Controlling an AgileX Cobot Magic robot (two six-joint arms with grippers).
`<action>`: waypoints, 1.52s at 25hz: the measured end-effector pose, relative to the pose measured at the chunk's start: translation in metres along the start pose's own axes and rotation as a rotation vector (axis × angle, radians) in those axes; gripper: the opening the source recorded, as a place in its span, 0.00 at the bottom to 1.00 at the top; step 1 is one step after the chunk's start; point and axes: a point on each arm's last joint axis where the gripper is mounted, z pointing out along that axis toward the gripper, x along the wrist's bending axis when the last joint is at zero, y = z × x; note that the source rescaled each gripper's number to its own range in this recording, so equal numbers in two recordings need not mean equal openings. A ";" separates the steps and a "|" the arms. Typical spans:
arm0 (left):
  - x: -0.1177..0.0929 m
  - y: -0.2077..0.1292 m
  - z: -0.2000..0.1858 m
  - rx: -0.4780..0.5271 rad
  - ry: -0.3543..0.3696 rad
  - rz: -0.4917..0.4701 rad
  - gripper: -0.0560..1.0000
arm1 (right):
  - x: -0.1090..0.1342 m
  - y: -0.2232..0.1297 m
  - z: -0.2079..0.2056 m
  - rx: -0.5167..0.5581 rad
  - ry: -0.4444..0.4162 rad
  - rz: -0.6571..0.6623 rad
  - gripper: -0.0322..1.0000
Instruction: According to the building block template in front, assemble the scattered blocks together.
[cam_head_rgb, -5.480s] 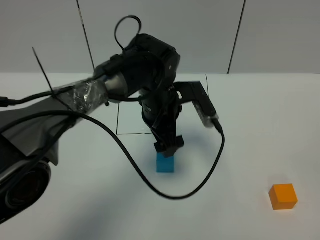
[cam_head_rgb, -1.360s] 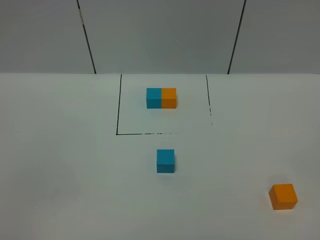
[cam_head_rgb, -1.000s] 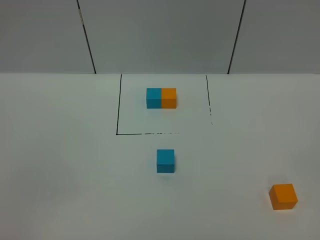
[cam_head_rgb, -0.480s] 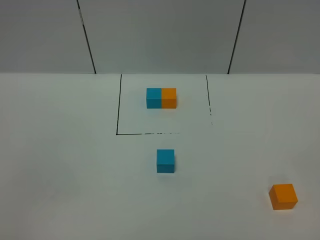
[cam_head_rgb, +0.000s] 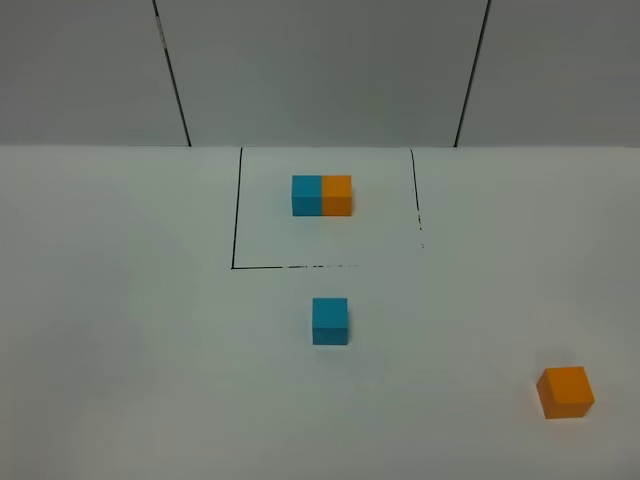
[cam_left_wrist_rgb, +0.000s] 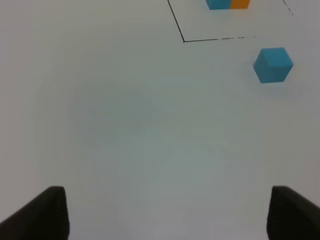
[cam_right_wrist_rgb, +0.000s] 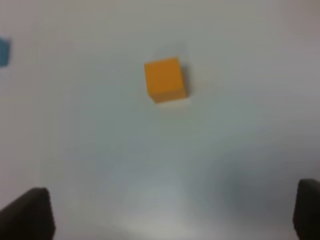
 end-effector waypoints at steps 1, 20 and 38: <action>0.000 0.000 0.000 0.000 0.000 0.000 0.70 | -0.002 0.010 0.012 0.074 0.011 0.011 0.93; 0.000 0.000 0.000 0.000 0.000 0.000 0.70 | -0.018 0.083 0.121 0.363 0.053 0.136 0.89; 0.000 0.000 0.000 0.000 0.000 0.000 0.70 | 0.009 0.088 0.214 0.523 -0.068 -0.075 0.87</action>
